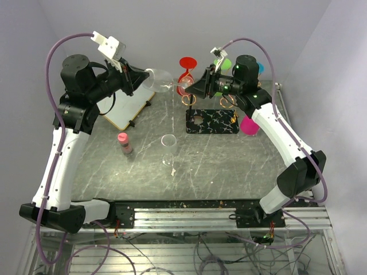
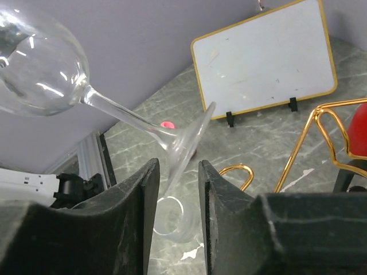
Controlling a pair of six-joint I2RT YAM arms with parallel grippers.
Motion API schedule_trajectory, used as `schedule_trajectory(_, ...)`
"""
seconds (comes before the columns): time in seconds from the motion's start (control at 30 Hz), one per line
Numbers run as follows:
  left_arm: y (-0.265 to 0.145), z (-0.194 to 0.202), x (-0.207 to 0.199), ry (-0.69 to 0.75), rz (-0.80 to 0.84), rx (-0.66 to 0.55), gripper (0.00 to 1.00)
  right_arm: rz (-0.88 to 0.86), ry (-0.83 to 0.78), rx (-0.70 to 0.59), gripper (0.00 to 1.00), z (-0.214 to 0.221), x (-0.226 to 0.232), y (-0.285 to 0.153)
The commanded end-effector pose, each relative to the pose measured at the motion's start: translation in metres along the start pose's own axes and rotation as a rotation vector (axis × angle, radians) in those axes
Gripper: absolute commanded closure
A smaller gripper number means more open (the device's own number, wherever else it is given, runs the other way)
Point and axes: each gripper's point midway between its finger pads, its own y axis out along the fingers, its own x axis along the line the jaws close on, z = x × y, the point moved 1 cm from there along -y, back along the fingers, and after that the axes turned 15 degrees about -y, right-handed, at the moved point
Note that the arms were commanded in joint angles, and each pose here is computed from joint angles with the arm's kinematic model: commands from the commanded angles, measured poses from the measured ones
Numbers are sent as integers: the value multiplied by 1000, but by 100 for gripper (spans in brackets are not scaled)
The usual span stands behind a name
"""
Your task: Place the wine glass upside down on the wine glass rack
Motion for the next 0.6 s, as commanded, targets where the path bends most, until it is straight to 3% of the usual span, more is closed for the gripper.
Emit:
schedule_trajectory(0.0,-4,-18,-10,57,39,-63,93,-24,-17,-35,68,-14,6,5)
schedule_trajectory(0.17,-3,-15,-8,57,38,-59,93,-32,-2,-38,76,-13,8,7)
schedule_trajectory(0.3,-4,-14,-10,58,44,-55,93,-5,-18,-36,100,-16,4,6)
schedule_trajectory(0.4,-6,-10,-11,63,51,-46,92,46,-51,-34,100,-21,-4,2)
schedule_trajectory(0.57,-9,-3,-14,72,65,-29,79,132,-89,-44,100,-32,-24,-12)
